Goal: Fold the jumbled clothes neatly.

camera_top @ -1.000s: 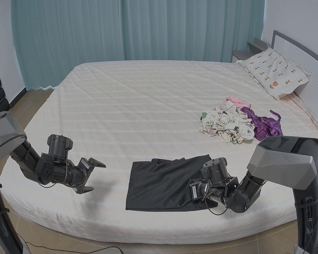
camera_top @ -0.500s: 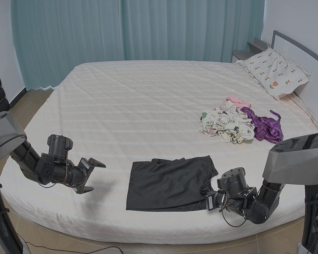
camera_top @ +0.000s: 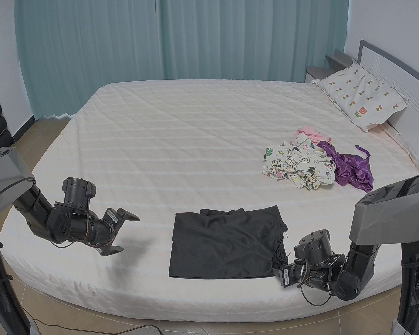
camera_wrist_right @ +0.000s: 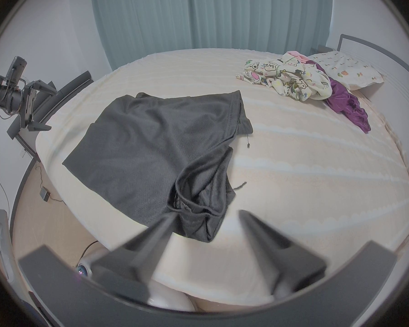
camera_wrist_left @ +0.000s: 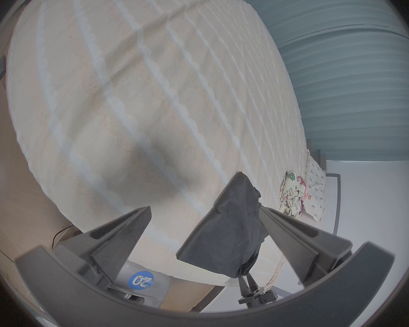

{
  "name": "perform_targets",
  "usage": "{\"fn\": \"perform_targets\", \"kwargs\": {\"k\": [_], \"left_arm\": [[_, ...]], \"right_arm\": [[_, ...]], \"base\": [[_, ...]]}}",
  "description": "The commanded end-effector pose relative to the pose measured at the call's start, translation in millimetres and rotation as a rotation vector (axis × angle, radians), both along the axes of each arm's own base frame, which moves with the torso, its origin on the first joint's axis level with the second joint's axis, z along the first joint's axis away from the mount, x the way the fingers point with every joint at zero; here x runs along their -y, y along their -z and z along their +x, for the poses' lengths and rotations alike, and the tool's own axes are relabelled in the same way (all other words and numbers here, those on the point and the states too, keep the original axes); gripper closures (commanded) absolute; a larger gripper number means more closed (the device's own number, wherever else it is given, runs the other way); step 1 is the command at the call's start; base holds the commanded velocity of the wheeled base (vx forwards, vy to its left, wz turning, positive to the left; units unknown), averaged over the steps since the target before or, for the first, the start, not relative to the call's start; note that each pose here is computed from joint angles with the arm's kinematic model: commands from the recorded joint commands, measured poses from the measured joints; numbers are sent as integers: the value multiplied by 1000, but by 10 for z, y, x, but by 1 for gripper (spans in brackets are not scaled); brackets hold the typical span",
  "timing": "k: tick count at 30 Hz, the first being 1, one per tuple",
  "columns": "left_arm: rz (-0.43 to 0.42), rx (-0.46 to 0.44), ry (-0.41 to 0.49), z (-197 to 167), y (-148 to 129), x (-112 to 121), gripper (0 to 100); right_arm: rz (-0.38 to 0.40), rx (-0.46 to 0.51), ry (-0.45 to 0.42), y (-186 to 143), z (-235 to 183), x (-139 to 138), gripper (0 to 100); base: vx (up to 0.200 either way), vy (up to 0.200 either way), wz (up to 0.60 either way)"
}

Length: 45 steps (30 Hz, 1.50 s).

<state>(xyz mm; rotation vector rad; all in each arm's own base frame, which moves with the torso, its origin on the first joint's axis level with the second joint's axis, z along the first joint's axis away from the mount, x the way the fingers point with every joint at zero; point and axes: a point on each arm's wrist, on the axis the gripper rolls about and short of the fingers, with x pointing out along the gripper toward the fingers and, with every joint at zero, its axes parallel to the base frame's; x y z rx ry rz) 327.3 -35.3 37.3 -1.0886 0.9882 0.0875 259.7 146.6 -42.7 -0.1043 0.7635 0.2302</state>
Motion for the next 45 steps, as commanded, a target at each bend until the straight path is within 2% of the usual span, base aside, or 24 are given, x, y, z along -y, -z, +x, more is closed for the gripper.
{"fn": "perform_targets", "kwargs": {"k": [1,3,5,9,13,14,16,22,26,29,30,39,42,45], "left_arm": [[0,-2,-1,1,5,0,0],[0,-2,-1,1,5,0,0],[0,-2,-1,1,5,0,0],[0,-2,-1,1,5,0,0],[0,-2,-1,1,5,0,0],[0,-2,-1,1,5,0,0],[0,-2,-1,1,5,0,0],[0,-2,-1,1,5,0,0],[0,-2,-1,1,5,0,0],[0,-3,3,0,10,10,0],[0,-3,4,0,10,15,0],[5,-4,3,-4,13,23,0],[6,-4,4,-5,13,28,0],[6,-4,5,-5,13,33,0]], "right_arm": [[6,9,2,-31,2,5,0],[32,44,24,-122,56,32,0],[95,102,68,-279,196,67,0],[149,154,147,-321,533,127,0],[216,143,225,-178,811,107,0],[291,129,287,-107,977,45,0],[338,110,325,-89,1130,-19,0],[412,49,404,-60,1530,-143,0],[462,-5,420,-67,1634,-187,0],[473,-24,427,-73,1687,-188,0],[472,-25,427,-68,1695,-192,100],[481,3,466,-50,1850,-168,100],[532,25,527,-146,1884,-129,100],[548,28,548,-184,1878,-103,100]], "base": [[0,0,0],[0,0,0],[0,0,0],[0,0,0],[0,0,0],[0,0,0],[0,0,0],[0,0,0],[0,0,0],[0,0,0],[0,0,0],[0,0,0],[0,0,0],[0,0,0]]}}
